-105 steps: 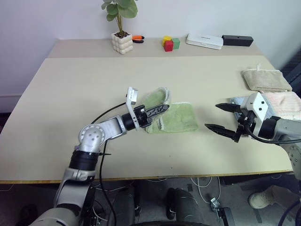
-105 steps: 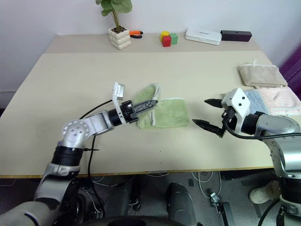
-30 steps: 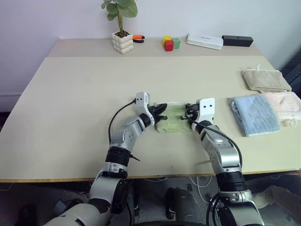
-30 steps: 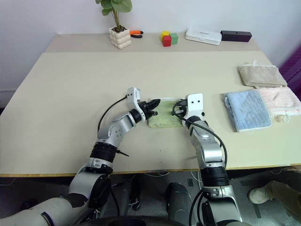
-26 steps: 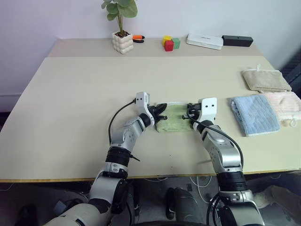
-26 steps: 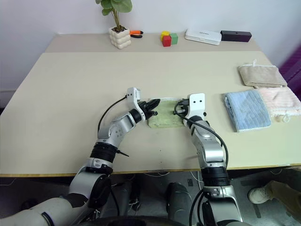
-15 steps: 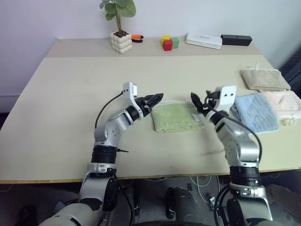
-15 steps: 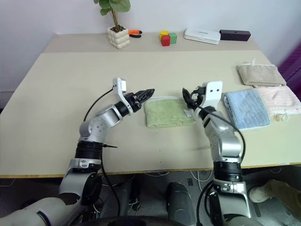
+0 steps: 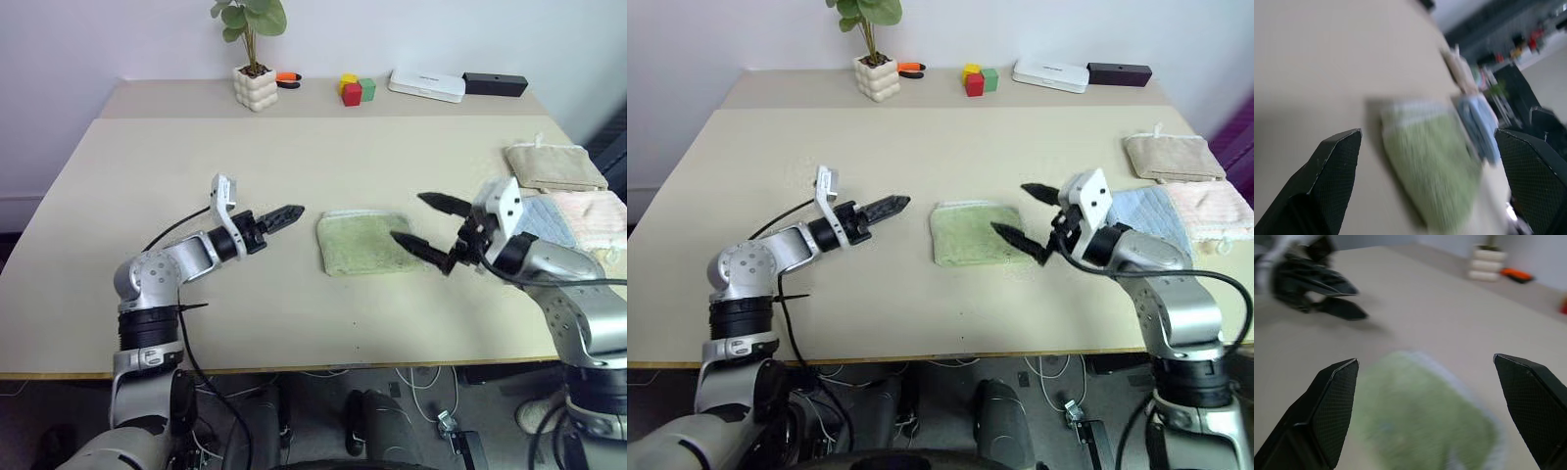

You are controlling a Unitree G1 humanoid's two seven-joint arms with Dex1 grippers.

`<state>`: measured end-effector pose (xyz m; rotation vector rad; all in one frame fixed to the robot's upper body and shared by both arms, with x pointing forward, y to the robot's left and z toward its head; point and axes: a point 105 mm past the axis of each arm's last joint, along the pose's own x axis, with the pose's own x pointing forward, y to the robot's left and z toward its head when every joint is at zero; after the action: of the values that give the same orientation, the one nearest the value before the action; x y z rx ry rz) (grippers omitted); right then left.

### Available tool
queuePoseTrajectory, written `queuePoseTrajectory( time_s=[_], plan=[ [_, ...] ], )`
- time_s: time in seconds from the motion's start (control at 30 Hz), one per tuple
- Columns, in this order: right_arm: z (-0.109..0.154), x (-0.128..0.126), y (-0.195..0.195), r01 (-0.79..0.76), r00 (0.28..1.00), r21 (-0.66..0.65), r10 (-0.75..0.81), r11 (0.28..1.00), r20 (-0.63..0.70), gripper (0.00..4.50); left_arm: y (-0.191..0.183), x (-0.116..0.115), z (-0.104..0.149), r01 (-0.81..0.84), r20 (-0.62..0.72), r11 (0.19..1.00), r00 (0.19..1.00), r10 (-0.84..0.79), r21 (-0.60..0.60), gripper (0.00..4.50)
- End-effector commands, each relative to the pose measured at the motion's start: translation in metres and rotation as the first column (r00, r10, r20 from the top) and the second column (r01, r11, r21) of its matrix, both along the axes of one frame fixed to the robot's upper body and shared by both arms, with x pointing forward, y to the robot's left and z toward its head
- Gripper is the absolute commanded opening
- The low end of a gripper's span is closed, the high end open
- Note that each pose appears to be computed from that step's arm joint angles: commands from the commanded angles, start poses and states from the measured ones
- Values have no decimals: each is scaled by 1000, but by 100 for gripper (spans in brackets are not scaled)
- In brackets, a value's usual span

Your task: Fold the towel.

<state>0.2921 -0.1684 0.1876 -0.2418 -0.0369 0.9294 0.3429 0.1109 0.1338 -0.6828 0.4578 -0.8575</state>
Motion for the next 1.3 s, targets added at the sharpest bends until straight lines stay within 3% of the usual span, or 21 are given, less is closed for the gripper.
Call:
queuePoseTrajectory(
  time_s=[0.03,0.23,0.57,0.83,0.93,1.17,1.3],
  plan=[
    [19,-13,-6,-45,996,-65,50,997,81,450,-18,-16,-6,113,-2,993,994,-113,44,445],
    [19,-12,-10,-12,996,-61,17,998,85,450,-43,-31,-15,224,-85,974,971,-223,11,445],
    [20,-16,-20,19,996,-89,-12,996,84,450,-69,-8,-34,133,-250,986,956,-155,-100,445],
    [23,-14,-25,33,996,-98,-24,995,90,450,-107,-3,-35,157,-350,959,907,-235,-236,445],
    [22,-14,-24,36,996,-98,-27,995,88,450,-116,-3,-38,159,-390,957,887,-246,-243,358],
    [20,-16,-29,58,995,-107,-49,993,89,450,-122,-1,-43,159,-449,962,859,-246,-222,7],
    [13,-26,-32,26,997,-160,-15,987,74,450,-123,2,-41,148,-452,961,859,-242,-234,2]
  ],
)
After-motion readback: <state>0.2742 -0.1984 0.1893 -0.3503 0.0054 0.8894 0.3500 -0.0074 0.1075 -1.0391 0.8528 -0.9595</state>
